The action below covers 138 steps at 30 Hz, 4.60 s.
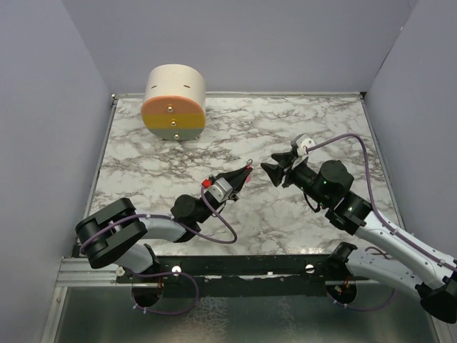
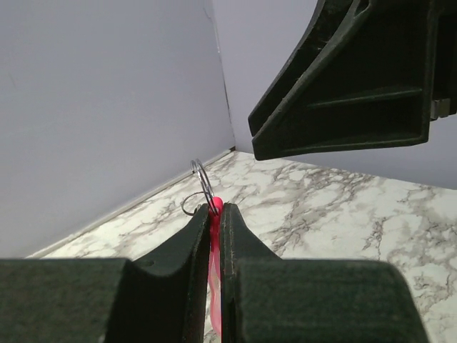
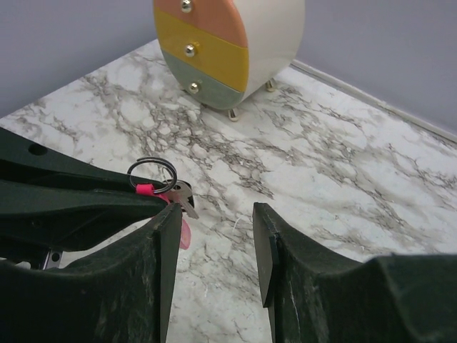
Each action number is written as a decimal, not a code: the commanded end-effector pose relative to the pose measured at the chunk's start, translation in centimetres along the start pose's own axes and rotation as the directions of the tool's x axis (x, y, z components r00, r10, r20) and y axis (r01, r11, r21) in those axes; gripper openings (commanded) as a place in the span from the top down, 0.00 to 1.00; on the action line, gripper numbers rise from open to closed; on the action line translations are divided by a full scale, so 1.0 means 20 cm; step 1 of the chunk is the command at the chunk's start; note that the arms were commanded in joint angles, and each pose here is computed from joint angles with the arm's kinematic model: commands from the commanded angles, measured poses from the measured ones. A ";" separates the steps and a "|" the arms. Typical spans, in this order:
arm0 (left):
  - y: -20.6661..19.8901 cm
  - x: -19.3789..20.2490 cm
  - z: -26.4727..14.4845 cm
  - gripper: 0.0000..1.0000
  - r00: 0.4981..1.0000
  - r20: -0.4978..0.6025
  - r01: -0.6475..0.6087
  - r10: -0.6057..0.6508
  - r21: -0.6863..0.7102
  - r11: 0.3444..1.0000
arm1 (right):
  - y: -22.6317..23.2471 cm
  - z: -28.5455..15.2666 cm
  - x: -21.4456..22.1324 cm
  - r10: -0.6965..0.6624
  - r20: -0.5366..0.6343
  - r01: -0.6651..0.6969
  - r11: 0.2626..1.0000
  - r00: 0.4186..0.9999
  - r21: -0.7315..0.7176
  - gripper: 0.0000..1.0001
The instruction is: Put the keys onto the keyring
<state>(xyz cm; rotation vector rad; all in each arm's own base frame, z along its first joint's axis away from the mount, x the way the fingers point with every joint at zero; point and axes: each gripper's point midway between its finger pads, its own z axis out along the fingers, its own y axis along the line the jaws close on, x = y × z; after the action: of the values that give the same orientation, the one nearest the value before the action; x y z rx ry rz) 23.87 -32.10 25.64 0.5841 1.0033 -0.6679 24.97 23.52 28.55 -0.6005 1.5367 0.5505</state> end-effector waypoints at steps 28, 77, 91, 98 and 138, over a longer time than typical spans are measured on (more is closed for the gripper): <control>-0.07 -0.40 -0.06 1.00 0.955 0.271 0.087 -0.119 0.126 0.988 | 0.21 0.05 -0.05 0.040 0.071 -0.023 0.973 0.997 -0.231 0.60; -0.05 -0.40 -0.05 1.00 0.953 0.270 0.115 -0.141 0.109 0.987 | 0.22 0.04 -0.06 0.082 0.111 -0.054 0.971 0.990 -0.233 0.99; -0.01 -0.36 -0.05 0.61 0.955 0.253 0.141 -0.152 0.063 0.988 | 0.18 0.01 -0.08 0.065 0.152 -0.035 0.981 0.986 -0.193 0.99; 0.01 -0.35 -0.05 0.48 0.957 0.246 0.147 -0.154 0.045 0.988 | 0.14 -0.01 -0.09 0.038 0.161 -0.012 0.988 0.986 -0.157 0.99; -0.02 -0.06 0.16 0.80 0.942 0.127 0.296 -0.310 0.122 0.948 | -0.03 0.03 0.01 -0.062 0.063 0.061 0.998 0.996 0.025 0.99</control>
<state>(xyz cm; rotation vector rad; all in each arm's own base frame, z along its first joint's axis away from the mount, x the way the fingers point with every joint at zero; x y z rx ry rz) 26.03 -35.29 22.42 0.5434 1.1508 -0.9381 25.23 24.07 27.51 -0.6342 1.4647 0.5421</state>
